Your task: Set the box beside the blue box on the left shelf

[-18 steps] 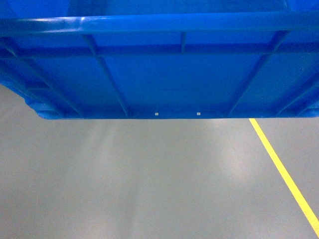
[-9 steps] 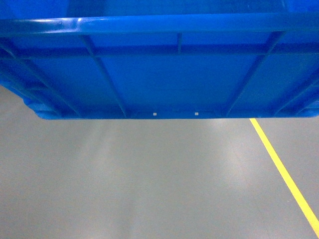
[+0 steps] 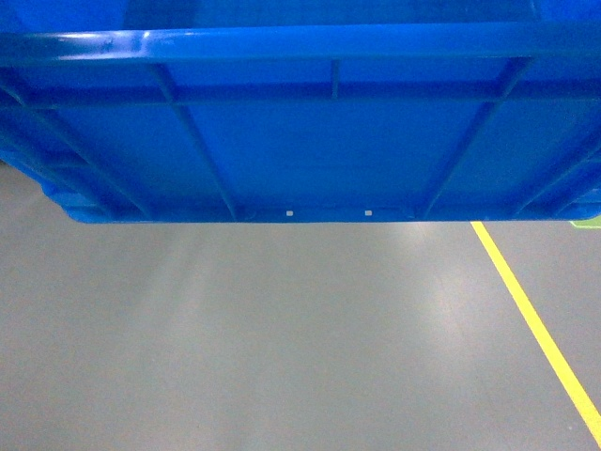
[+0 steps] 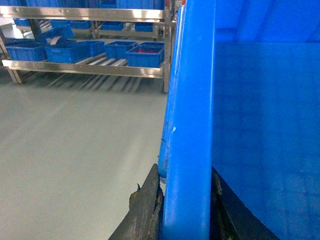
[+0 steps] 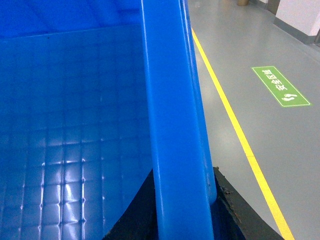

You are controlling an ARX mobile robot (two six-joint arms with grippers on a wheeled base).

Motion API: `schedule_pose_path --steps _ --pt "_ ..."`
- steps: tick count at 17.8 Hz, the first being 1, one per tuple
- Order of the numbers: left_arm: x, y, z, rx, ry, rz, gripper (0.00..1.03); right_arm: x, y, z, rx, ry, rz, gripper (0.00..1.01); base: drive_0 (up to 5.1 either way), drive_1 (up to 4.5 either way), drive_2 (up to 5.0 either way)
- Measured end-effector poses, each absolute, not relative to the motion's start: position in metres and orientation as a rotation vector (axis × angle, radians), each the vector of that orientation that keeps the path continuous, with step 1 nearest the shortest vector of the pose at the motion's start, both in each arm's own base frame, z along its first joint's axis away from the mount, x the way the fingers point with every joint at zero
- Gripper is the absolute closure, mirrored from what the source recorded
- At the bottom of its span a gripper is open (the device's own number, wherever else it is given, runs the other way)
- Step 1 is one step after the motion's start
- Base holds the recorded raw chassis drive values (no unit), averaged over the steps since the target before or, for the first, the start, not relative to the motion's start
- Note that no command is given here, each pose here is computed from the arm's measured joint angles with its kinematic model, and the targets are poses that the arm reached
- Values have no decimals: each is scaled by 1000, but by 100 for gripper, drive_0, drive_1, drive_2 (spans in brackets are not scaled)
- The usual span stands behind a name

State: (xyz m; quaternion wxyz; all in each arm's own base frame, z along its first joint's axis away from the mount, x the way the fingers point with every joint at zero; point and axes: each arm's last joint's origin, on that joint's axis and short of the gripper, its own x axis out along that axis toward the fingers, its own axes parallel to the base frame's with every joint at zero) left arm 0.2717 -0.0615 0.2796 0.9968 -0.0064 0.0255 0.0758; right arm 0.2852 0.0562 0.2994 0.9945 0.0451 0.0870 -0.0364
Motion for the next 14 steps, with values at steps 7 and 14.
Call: schedule_pose_path --steps 7,14 --pt "272 -61 279 -11 51 154 88 285 56 299 90 175 -73 80 7 424 -410" --pt "272 -61 279 -9 53 154 88 285 56 299 90 174 -69 80 3 420 -413"
